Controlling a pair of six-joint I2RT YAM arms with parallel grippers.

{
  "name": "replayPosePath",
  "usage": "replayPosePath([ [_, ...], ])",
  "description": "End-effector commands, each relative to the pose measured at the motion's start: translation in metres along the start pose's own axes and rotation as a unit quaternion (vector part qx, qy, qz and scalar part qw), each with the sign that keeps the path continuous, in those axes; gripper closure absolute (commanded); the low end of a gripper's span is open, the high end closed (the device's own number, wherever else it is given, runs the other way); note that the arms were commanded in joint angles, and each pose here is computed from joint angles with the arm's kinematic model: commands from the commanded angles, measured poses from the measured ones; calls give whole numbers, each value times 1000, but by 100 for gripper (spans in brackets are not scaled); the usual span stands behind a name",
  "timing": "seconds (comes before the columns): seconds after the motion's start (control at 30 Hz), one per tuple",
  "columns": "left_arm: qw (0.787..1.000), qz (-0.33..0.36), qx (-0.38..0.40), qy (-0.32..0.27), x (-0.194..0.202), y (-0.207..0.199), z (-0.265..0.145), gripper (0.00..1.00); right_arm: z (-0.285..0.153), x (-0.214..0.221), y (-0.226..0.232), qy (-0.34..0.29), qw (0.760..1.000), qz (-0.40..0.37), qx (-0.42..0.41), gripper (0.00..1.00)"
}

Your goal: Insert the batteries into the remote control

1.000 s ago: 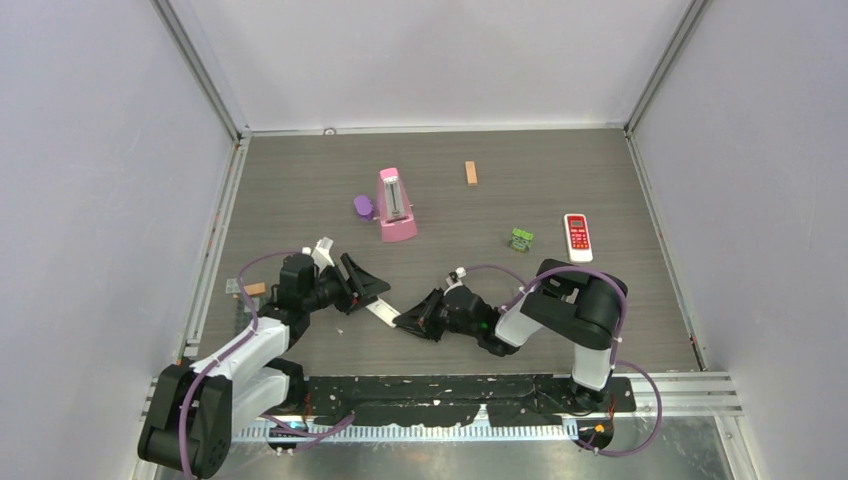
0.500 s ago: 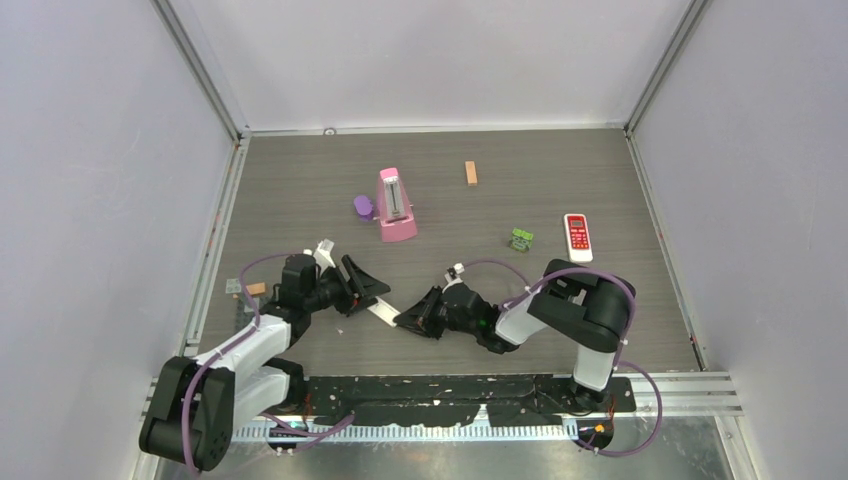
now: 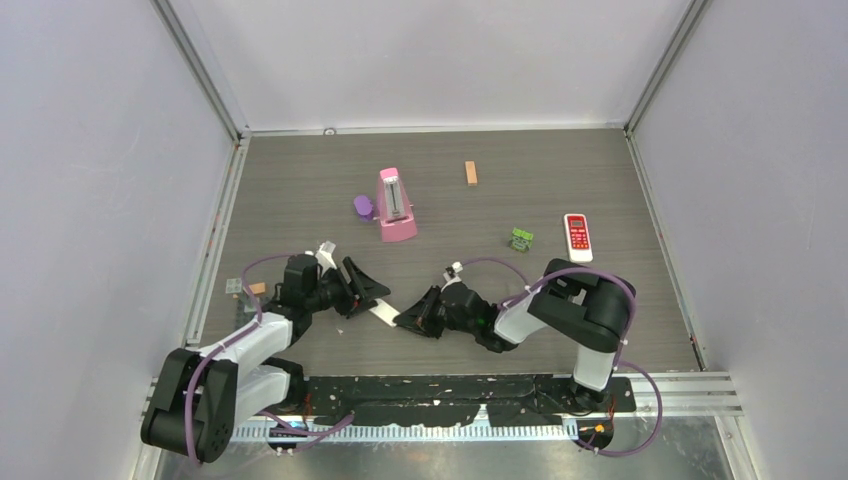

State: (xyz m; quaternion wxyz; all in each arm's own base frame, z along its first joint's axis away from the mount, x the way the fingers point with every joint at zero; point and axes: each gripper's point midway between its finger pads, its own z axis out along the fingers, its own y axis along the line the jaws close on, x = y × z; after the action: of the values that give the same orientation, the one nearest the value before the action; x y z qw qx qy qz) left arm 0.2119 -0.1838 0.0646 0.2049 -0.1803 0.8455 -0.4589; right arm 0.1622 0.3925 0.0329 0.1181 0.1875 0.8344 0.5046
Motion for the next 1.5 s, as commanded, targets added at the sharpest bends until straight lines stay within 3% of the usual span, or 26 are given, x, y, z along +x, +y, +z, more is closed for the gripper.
replayPosePath([
  [0.0,1000,21,21,-5,-7,-14,1,40,9,1,-15,7,1000,3,28,95],
  [0.5,998,38,34,-43,-23,-28,-1,40,8,0,-32,4,997,25,73,83],
  [0.77,994,44,-43,-89,-36,0,-5,41,6,-4,-43,-7,993,11,120,75],
  [1.1,993,24,-90,-65,-24,29,-2,42,11,-5,-44,-7,990,1,141,69],
  [1.47,993,15,-99,-67,-19,37,-3,52,16,-13,-51,-25,981,-14,190,69],
])
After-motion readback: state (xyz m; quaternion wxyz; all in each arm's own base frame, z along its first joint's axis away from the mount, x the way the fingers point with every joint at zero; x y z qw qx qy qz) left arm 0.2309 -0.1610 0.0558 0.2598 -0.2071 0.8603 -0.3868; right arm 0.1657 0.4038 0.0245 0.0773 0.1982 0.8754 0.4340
